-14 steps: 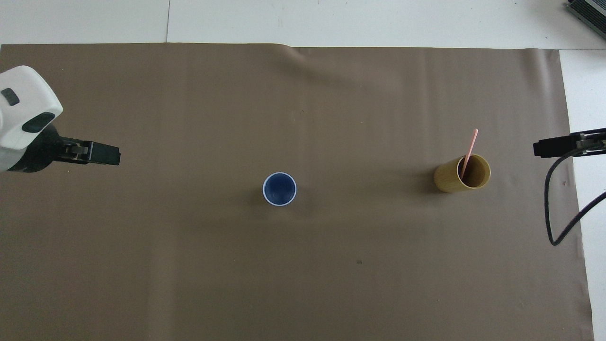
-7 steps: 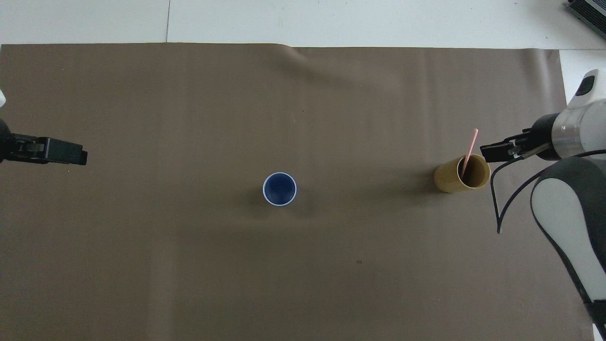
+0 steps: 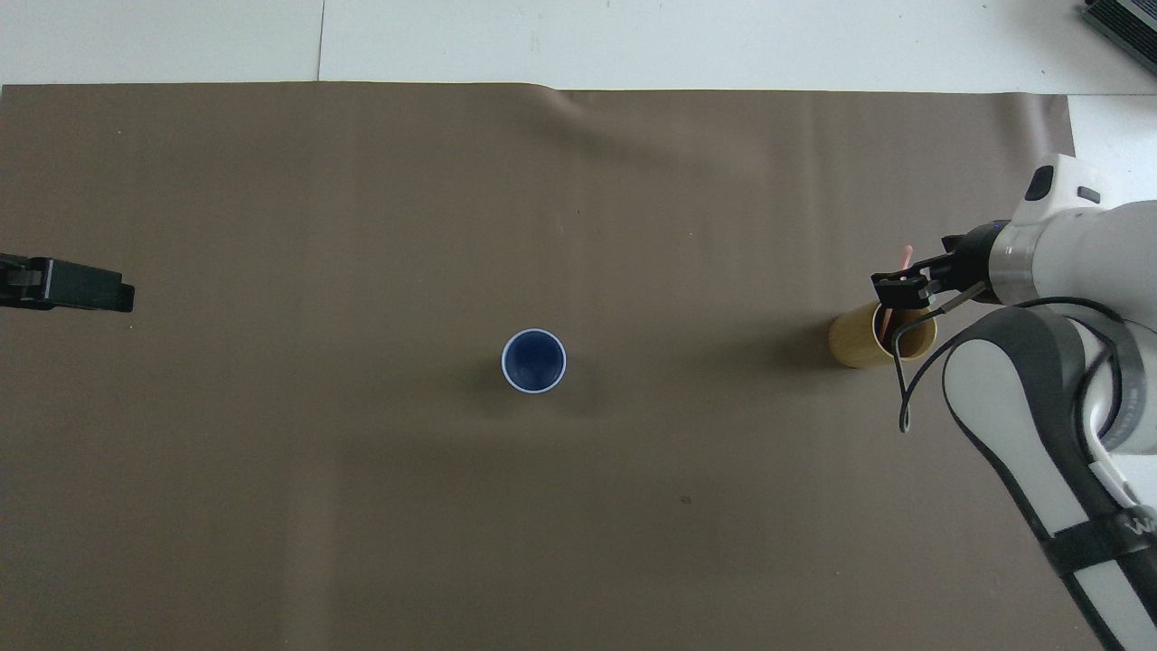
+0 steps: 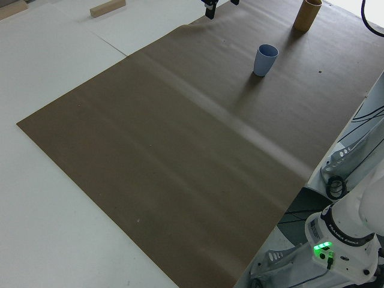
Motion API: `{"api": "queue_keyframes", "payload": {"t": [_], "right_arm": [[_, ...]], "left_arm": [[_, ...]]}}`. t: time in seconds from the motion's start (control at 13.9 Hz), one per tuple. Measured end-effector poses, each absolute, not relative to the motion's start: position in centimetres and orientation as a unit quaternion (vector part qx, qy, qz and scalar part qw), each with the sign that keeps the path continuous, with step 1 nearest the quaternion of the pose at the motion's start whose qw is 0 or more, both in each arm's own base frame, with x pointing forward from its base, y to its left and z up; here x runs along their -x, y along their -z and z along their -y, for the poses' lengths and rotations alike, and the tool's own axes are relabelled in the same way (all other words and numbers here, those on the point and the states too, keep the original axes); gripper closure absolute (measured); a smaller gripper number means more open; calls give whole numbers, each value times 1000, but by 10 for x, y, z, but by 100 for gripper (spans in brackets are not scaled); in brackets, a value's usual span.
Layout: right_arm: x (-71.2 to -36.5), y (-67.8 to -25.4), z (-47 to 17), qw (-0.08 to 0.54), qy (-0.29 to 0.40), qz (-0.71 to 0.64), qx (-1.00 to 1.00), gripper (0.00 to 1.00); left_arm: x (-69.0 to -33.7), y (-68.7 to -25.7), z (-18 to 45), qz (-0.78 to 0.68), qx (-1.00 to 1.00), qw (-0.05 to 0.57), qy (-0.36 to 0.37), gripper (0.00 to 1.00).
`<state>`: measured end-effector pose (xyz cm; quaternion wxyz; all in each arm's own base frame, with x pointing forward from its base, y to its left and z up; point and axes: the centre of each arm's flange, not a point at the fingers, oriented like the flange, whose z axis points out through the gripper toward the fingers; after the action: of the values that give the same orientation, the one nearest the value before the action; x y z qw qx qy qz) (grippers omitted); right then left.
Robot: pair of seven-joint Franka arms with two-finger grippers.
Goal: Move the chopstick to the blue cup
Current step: 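Grasp the pink straw in the yellow cup with the right gripper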
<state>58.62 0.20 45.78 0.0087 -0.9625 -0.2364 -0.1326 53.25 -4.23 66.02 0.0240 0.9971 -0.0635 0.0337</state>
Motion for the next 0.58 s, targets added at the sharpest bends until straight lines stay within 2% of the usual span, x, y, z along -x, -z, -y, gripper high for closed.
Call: {"api": "queue_keyframes", "payload": {"t": [0.14,0.22,0.29,0.36,0.43,0.58], "right_arm": [[-586,-455,-1,7,137,242,960,4],[-586,-454,-1,11,142,242,960,12],[-586,-453,-1,15,146,243,959,26],[-587,-452,-1,16,151,246,957,33],[-587,-451,-1,18,157,247,956,33],[-587,-449,-1,28,163,247,955,53]], "left_arm": [[-532,-660,43,64,-997,24,-32,0],[-532,-660,43,64,-997,24,-32,0],[-532,-660,43,64,-997,24,-32,0],[-532,-660,43,64,-997,24,-32,0],[-532,-660,43,64,-997,24,-32,0],[-532,-660,43,64,-997,24,-31,0]]}}
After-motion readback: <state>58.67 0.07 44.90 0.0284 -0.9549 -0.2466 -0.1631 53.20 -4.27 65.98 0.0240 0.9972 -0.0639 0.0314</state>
